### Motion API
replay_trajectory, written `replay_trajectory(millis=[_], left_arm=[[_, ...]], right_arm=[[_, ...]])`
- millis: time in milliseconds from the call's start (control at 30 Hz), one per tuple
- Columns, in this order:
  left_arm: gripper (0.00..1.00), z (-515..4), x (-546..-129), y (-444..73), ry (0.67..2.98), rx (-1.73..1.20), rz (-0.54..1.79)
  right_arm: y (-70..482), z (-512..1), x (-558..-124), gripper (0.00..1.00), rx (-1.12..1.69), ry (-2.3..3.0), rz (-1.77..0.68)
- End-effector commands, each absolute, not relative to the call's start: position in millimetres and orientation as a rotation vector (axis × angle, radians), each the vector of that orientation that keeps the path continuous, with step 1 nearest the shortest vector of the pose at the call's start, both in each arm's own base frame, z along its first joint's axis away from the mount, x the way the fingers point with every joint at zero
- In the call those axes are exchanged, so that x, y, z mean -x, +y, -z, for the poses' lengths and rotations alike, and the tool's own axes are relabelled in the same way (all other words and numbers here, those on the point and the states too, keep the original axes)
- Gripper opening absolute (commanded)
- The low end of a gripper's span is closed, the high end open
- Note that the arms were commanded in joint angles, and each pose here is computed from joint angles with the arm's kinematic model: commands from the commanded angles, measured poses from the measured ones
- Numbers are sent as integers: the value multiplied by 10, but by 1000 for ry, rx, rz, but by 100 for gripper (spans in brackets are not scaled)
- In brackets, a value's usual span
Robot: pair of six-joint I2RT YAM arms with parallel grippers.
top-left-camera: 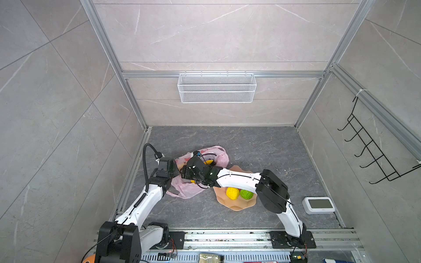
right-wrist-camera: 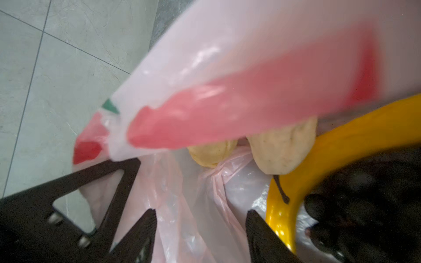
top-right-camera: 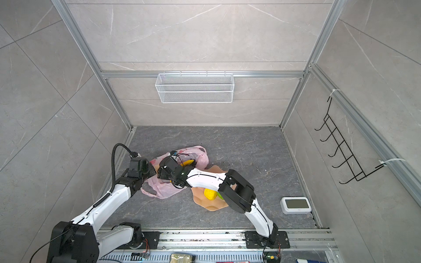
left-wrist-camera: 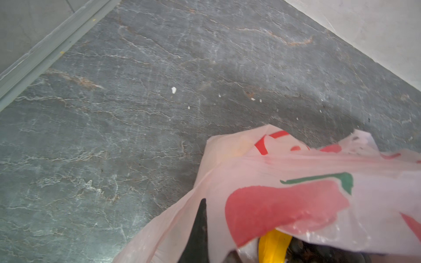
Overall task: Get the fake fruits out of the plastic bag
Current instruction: 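Reach the right gripper down into the bag beside the banana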
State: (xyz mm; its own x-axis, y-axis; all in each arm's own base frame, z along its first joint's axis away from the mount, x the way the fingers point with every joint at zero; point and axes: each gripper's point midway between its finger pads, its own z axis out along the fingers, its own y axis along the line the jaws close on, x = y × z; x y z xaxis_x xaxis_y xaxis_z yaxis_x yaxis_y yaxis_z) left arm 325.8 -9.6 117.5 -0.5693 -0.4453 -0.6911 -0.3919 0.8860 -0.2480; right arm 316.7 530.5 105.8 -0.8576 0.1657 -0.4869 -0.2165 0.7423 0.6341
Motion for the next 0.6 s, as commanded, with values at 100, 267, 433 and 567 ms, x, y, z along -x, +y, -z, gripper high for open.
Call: replay_trajectory(millis=[100, 267, 433, 567], left_arm=[[0, -1119, -3290, -30, 2241, 665, 108], [0, -1047, -3293, 9, 2258, 703, 121], [0, -987, -3300, 9, 2267, 729, 159], [0, -964, -3297, -14, 2268, 737, 184]], right_arm=[[5484, -874, -3313, 65, -65, 2435, -1003], [5585, -691, -3424, 67, -107, 2458, -1049], [5642, -586, -3502, 70, -118, 2475, -1030], [5685, -480, -3586, 72, -133, 2478, -1027]])
